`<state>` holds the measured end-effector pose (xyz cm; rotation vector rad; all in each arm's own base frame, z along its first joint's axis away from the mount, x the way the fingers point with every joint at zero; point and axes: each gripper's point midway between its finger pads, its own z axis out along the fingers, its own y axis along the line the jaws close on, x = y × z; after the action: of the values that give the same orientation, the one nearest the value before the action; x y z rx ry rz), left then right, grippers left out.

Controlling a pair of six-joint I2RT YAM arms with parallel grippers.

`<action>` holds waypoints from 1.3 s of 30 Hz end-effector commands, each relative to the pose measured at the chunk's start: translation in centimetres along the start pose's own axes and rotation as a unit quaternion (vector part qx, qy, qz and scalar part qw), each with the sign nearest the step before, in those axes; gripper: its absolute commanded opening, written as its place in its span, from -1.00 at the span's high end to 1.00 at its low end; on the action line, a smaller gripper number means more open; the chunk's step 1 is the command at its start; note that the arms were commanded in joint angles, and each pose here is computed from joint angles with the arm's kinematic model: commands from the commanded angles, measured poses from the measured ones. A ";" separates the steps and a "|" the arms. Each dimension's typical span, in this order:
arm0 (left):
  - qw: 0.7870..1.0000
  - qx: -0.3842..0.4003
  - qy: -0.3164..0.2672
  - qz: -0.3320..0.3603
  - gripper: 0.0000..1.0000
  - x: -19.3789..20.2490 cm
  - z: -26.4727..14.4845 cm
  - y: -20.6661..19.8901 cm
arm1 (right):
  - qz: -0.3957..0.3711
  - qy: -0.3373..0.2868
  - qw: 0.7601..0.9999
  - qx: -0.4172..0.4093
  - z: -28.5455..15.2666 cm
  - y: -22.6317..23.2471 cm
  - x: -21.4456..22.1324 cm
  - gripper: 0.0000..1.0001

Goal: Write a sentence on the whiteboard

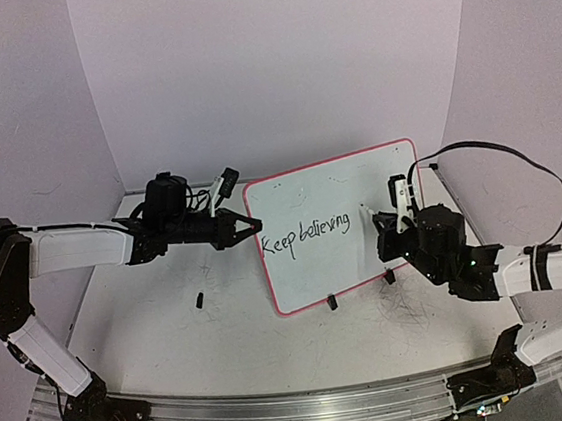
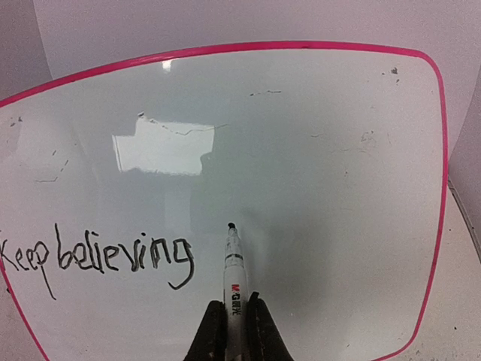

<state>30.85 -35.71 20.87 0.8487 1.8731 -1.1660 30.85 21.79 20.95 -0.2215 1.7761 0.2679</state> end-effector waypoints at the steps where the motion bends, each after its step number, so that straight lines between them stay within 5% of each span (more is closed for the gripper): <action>1: 0.998 -0.033 0.015 0.042 1.00 0.4 -0.1 0.8 | -0.005 -0.021 0.999 -0.033 0.5 1.6 -0.9 1.00; 12: 0.998 -0.044 0.037 0.015 1.00 0.7 -0.4 0.9 | -0.011 -0.057 0.996 -0.060 -1.4 1.4 -1.8 1.00; 39: 0.995 -0.070 0.044 0.052 1.00 1.4 -0.8 1.7 | -0.024 -0.017 0.999 -0.036 -0.9 0.6 0.6 1.00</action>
<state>30.57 -35.49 21.07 0.8793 1.8925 -1.1140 29.63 22.53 19.70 -0.3391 1.7482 0.3093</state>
